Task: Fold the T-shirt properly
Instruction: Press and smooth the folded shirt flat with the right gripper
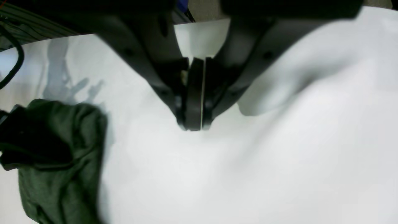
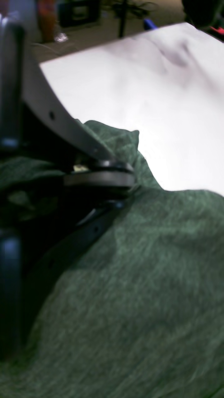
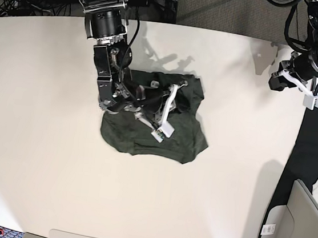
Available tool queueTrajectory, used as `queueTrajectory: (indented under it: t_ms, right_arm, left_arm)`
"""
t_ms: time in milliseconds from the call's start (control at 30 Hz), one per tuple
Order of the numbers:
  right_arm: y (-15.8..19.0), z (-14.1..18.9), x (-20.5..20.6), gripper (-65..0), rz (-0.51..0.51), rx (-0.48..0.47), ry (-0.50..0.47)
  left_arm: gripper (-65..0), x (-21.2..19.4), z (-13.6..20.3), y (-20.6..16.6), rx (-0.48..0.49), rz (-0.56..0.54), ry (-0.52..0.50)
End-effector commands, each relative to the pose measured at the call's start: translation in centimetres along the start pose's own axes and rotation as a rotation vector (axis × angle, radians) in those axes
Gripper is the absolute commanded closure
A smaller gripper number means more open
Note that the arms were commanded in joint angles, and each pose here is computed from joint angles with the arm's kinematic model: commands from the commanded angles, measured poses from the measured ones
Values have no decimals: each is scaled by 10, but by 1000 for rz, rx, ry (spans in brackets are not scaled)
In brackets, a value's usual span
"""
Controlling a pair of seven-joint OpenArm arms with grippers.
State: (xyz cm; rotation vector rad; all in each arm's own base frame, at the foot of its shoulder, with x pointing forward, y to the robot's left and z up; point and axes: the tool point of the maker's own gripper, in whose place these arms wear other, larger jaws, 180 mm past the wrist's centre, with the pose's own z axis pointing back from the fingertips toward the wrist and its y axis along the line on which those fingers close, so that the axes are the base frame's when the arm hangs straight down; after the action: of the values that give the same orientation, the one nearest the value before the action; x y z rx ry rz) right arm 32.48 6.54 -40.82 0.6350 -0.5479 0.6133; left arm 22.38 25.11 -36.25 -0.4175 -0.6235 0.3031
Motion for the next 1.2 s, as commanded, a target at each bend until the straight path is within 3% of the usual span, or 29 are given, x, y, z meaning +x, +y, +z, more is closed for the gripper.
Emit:
queueTrajectory:
  t_ms: [0,367,600,800,967,1167]
  right_arm:
    - [-41,13,-38,-38,9,-161,183]
    - [-92,49,-37,-38,-31,-269,165]
    - [-106,61,-28,-38,-16,-303,156]
    - [-83,67,-6,-38,43,-281,74]
    - [-40,80,15,-38,56,-181,-61]
    - [-2,86,5,-38,28,-81,-129]
  left_arm:
    - [-6,11,5,-3,-11,-18,-31]
    - [-6,12,5,-3,-10,-20,-32]
    - [-6,12,5,-3,-11,-19,-32]
    - [-6,12,5,-3,-9,-21,-32]
    - [-6,15,7,-2,-7,-23,-42]
    - [-6,32,32,-8,20,-78,-121]
